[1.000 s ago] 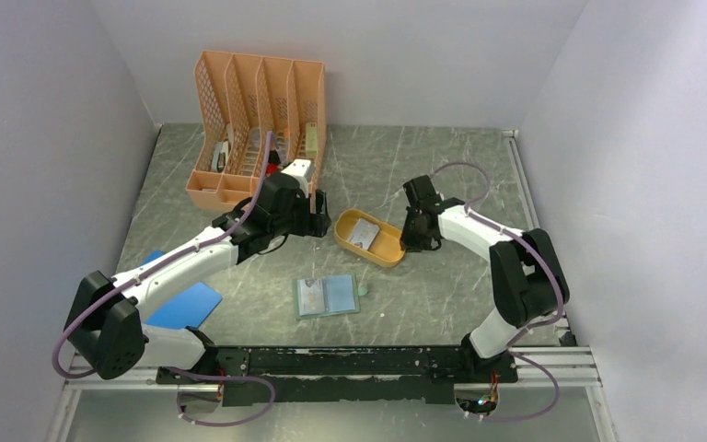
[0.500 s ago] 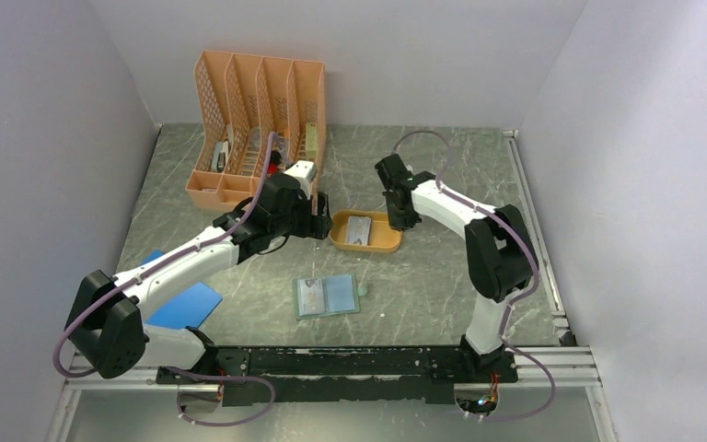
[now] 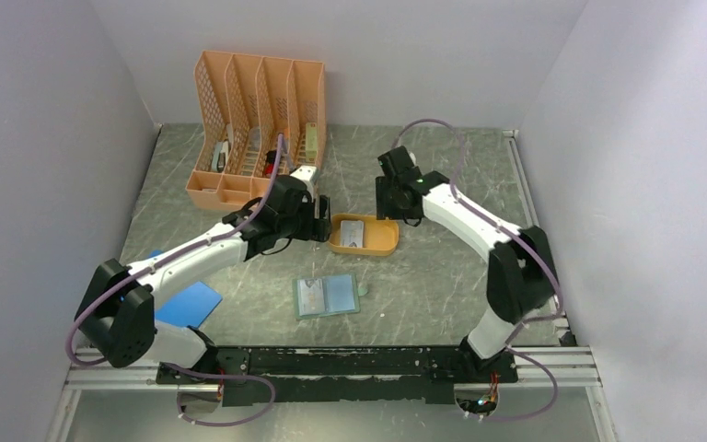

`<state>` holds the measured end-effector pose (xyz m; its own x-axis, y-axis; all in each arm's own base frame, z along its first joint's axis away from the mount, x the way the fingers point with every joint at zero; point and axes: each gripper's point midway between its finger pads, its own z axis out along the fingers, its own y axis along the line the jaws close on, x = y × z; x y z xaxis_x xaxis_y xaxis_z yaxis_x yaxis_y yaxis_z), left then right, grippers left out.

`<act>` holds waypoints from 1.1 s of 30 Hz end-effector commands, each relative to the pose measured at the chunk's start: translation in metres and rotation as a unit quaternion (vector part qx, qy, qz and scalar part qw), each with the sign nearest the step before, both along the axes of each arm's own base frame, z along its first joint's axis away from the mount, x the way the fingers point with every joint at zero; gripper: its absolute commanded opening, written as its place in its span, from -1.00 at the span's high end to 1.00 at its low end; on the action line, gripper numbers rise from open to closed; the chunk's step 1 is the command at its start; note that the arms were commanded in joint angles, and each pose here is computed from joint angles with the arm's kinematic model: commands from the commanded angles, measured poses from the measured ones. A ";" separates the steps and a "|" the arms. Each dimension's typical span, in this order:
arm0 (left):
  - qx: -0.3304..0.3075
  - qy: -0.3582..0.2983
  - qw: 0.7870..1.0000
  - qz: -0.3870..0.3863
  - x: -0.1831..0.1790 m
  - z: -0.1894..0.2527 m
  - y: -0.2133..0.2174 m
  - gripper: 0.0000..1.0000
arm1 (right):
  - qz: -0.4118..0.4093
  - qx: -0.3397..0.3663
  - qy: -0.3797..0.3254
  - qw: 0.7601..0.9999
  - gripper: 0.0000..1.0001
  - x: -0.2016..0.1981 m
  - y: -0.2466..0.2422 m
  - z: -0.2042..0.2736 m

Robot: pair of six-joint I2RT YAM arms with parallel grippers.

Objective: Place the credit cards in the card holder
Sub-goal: Adjust the storage box at the center of the board.

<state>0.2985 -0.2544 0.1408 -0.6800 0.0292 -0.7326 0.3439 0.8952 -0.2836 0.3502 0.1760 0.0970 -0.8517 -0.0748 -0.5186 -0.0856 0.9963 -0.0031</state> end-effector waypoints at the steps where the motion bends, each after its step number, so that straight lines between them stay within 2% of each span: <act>1: -0.010 0.020 0.999 0.034 0.006 -0.008 0.002 -0.57 | 0.025 0.195 -0.047 0.979 -0.11 -0.004 0.057 0.037; 4: -0.038 0.041 0.997 0.044 0.009 -0.021 -0.005 -0.56 | 0.031 0.263 -0.047 0.963 -0.13 -0.010 0.077 0.034; 11: -0.046 0.075 0.995 0.055 0.013 -0.047 -0.013 -0.50 | 0.016 0.279 0.013 0.960 -0.18 -0.018 0.087 -0.019; 17: -0.027 0.089 0.994 0.063 0.016 -0.065 -0.012 -0.48 | -0.021 0.238 0.018 0.971 -0.31 -0.011 0.074 -0.047; 24: -0.011 0.094 0.993 0.070 0.024 -0.075 -0.013 -0.46 | -0.017 0.195 0.041 0.980 -0.34 -0.012 0.076 -0.070; 28: -0.001 0.097 0.993 0.073 0.027 -0.081 -0.013 -0.42 | -0.020 0.165 0.045 0.985 -0.29 -0.013 0.069 -0.078; 33: 0.008 0.104 0.991 0.078 0.030 -0.090 -0.013 -0.37 | -0.020 0.153 0.049 0.987 -0.13 -0.017 0.064 -0.083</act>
<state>0.3156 -0.2651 0.0463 -0.8289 -0.0578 -0.5564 0.1478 0.9367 -0.3175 0.3413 0.2560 0.0307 -0.8826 0.1419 -0.4482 -0.0491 0.9203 0.3881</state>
